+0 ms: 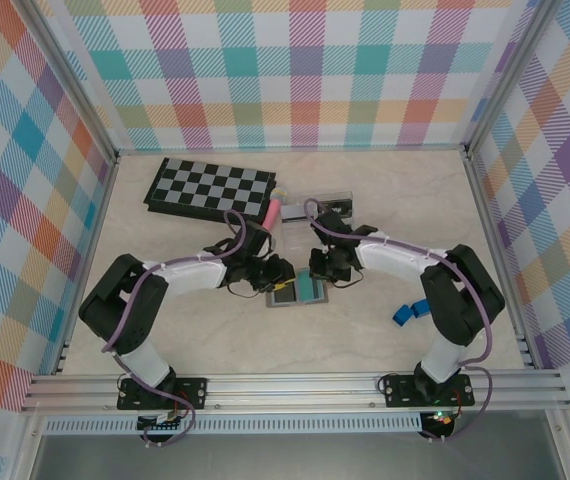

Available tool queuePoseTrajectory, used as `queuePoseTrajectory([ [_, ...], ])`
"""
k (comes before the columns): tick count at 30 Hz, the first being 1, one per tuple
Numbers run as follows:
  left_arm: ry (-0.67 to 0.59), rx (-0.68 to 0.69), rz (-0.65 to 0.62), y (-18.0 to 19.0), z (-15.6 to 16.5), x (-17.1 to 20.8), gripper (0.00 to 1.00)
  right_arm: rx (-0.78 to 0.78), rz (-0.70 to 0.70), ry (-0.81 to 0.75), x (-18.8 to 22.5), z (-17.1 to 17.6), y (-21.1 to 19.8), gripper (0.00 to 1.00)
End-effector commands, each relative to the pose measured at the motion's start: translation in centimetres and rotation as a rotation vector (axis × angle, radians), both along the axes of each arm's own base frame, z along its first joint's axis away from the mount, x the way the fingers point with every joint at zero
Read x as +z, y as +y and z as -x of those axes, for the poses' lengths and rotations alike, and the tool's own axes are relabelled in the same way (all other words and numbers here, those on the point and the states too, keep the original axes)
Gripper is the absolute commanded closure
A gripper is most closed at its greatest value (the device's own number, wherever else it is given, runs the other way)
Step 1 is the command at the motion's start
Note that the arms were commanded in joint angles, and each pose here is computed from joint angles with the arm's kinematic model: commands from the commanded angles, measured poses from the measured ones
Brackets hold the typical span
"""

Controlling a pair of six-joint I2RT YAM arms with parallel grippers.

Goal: Take the credit cards out of the card holder

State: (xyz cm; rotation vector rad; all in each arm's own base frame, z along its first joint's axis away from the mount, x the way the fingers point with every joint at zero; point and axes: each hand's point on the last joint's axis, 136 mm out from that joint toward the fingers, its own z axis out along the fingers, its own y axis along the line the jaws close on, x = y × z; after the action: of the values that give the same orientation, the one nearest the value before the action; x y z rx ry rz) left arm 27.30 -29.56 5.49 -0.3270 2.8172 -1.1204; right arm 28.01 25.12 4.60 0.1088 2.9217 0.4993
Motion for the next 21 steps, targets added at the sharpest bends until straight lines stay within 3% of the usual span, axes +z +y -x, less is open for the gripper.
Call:
queuePoseTrajectory([
  [1,-0.009,-0.014,0.029,-1.2,-0.4,0.6,0.76,0.012,0.001,0.034,-0.1,0.2,0.4,0.85],
  [11,0.006,-0.028,0.072,-2.5,-0.5,0.5,0.78,0.008,0.051,0.077,-1.5,0.4,0.0,0.85],
  [21,0.042,-0.032,0.016,-2.1,-0.2,-0.9,0.79,0.009,0.078,0.111,-2.6,0.6,-0.2,0.84],
])
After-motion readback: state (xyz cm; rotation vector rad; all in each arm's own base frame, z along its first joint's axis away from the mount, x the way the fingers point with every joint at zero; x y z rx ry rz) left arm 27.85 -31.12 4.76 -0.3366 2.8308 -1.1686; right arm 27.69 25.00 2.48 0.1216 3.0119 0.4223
